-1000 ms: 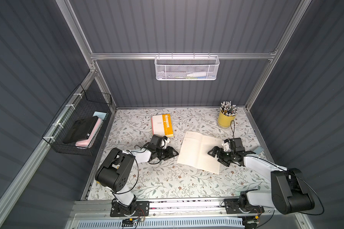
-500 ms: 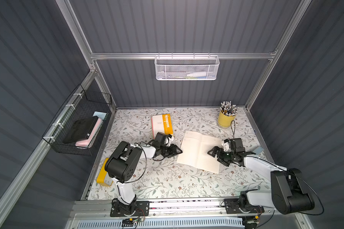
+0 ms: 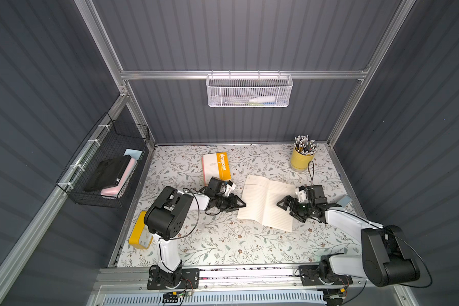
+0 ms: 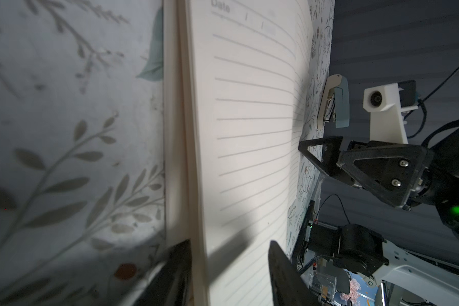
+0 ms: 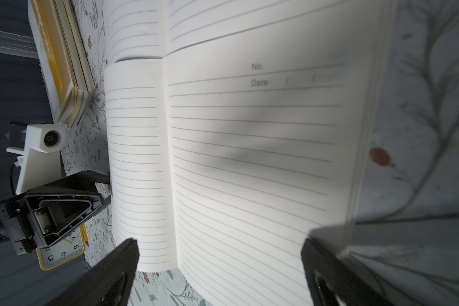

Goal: Close the notebook
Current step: Close the notebook at the center of the board.

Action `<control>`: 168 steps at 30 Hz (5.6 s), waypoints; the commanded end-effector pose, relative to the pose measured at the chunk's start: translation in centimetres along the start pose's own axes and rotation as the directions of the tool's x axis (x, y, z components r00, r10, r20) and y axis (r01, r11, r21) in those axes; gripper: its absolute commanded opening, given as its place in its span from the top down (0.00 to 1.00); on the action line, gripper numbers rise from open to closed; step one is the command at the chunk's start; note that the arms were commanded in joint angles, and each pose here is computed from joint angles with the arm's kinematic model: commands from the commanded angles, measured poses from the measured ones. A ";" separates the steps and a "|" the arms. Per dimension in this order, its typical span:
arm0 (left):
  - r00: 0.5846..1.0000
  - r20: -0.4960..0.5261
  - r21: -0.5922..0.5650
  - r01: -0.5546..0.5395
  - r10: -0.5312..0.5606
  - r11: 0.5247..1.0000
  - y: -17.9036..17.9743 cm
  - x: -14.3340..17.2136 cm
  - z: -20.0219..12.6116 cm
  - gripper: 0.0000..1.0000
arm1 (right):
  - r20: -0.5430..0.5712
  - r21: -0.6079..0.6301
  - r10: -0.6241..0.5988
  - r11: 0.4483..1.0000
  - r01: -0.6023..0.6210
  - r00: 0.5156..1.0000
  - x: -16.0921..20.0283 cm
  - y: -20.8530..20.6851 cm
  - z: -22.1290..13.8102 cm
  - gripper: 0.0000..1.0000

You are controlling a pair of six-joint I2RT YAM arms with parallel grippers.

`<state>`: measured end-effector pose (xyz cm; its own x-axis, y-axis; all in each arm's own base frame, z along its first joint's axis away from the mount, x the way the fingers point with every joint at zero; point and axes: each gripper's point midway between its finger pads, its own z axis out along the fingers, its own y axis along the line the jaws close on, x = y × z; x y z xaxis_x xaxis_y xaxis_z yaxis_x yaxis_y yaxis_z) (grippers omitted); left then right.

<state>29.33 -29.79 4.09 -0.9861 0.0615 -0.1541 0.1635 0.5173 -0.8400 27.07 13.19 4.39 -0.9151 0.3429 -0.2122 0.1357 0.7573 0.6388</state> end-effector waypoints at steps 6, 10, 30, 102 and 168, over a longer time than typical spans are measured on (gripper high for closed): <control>0.999 -0.045 0.075 -0.017 0.020 0.997 -2.1 1.2 -0.6 0.55 | -0.084 0.041 0.048 0.998 -0.045 0.995 2.5 -1.9 0.8 0.01; 0.998 -0.051 0.103 -0.018 0.023 0.995 -3.1 1.4 -1.1 0.55 | -0.085 0.033 0.047 0.998 -0.045 0.995 2.5 -1.7 0.9 0.01; 0.997 -0.008 0.193 -0.072 0.075 0.979 -8.2 -0.5 -1.2 0.53 | -0.087 0.003 0.048 0.999 -0.048 0.995 2.3 -1.1 1.0 0.01; 0.988 0.157 -0.319 0.054 -0.003 0.946 -5.4 2.3 -15.8 1.00 | -0.231 -0.298 -0.270 0.934 0.196 0.935 7.5 16.8 10.3 0.01; 0.995 0.058 -0.122 -0.078 0.085 0.989 -4.2 -0.6 -4.3 0.66 | -0.014 -0.149 -0.330 0.934 0.324 0.944 4.0 16.8 1.1 0.01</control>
<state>29.52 -28.08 10.76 -0.9621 0.0461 -0.2687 0.2389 0.6173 -0.7495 26.26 28.11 13.59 -0.9143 0.0624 -0.4002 -0.2272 0.7390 0.6342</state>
